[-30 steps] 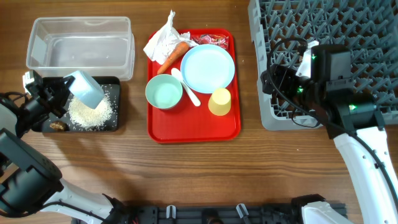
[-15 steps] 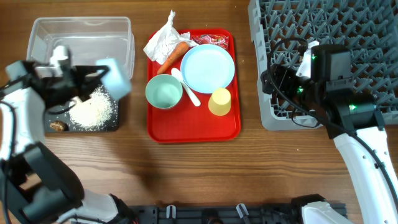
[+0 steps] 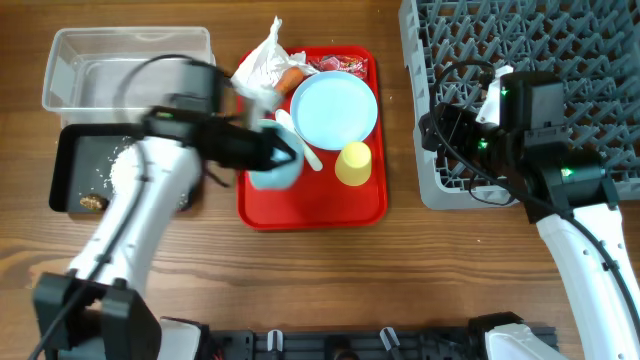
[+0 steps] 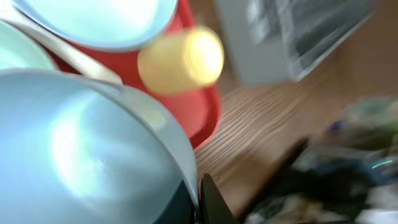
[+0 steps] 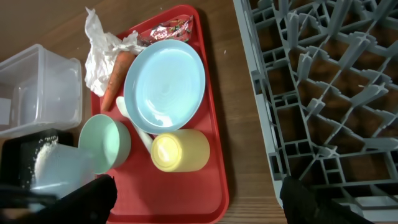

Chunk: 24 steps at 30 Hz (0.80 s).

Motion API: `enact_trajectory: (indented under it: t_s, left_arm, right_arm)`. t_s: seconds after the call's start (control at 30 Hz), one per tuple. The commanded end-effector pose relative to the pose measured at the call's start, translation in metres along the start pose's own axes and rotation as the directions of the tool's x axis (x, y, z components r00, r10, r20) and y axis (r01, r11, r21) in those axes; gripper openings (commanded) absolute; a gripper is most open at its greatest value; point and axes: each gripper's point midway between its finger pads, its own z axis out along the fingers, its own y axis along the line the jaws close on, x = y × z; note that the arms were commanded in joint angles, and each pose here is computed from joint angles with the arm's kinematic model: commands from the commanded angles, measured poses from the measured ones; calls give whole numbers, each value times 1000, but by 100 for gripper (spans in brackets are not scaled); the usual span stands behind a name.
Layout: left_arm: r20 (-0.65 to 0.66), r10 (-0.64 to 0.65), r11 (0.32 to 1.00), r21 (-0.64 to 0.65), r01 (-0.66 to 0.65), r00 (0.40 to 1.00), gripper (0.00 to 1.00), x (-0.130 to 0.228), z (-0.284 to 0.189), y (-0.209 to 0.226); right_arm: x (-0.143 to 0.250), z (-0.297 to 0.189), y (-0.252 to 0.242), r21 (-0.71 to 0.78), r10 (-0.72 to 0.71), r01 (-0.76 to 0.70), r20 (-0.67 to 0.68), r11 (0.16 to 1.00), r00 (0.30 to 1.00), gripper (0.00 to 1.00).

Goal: Sort waste into correct bins and load items into the dishwasher rack
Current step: 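Place the empty blue bowl back on the red tray with the left gripper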

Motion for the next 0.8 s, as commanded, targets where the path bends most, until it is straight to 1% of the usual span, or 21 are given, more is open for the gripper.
enact_trajectory:
  t_s: [0.0, 0.07, 0.13, 0.33, 0.4, 0.53, 0.57, 0.63, 0.67, 0.7, 0.77]
  left_arm:
    - [-96, 132, 938, -310, -156, 987, 4, 12, 30, 10]
    - [-143, 145, 899, -394, -191, 979, 4, 22, 48, 8]
    - [-183, 163, 871, -435, -229, 969, 4, 30, 65, 6]
    - [-315, 226, 846, -405, -346, 922, 4, 59, 121, -6]
    - [-353, 232, 838, -400, -370, 906, 4, 69, 134, -5]
    - [-392, 237, 813, -421, -402, 889, 4, 77, 147, 1]
    - [-395, 238, 805, -431, -407, 887, 7, 77, 147, 3]
    - [-395, 238, 797, -442, -411, 887, 25, 77, 147, 5]
    - [-396, 239, 797, -442, -412, 887, 36, 77, 147, 5]
    - [-394, 237, 798, -443, -409, 888, 44, 76, 146, 6]
    - [-392, 234, 798, -445, -406, 890, 52, 75, 146, 7]
  right_arm:
    - [-8, -7, 1, 5, 4, -4, 34, 1000, 999, 88]
    - [-8, -7, 1, 5, 4, -5, 34, 1000, 999, 88]
    - [-8, -7, 1, 5, 4, -5, 34, 1000, 999, 88]
    - [-8, -7, 1, 5, -2, 1, 33, 1000, 999, 89]
    - [-7, -7, 1, 7, -1, 1, 31, 1000, 1000, 88]
    - [-7, -7, 0, 8, -1, 1, 30, 1000, 1000, 89]
    - [-7, -7, 0, 8, -2, 1, 30, 1000, 1000, 89]
    - [-7, -7, 0, 10, -2, 1, 31, 1000, 1000, 89]
    - [-7, -7, 0, 10, -2, 1, 31, 1000, 1000, 89]
    - [-8, -7, 0, 11, -2, 1, 31, 1000, 1000, 89]
    - [-8, -7, 0, 10, -1, 1, 31, 1000, 1000, 89]
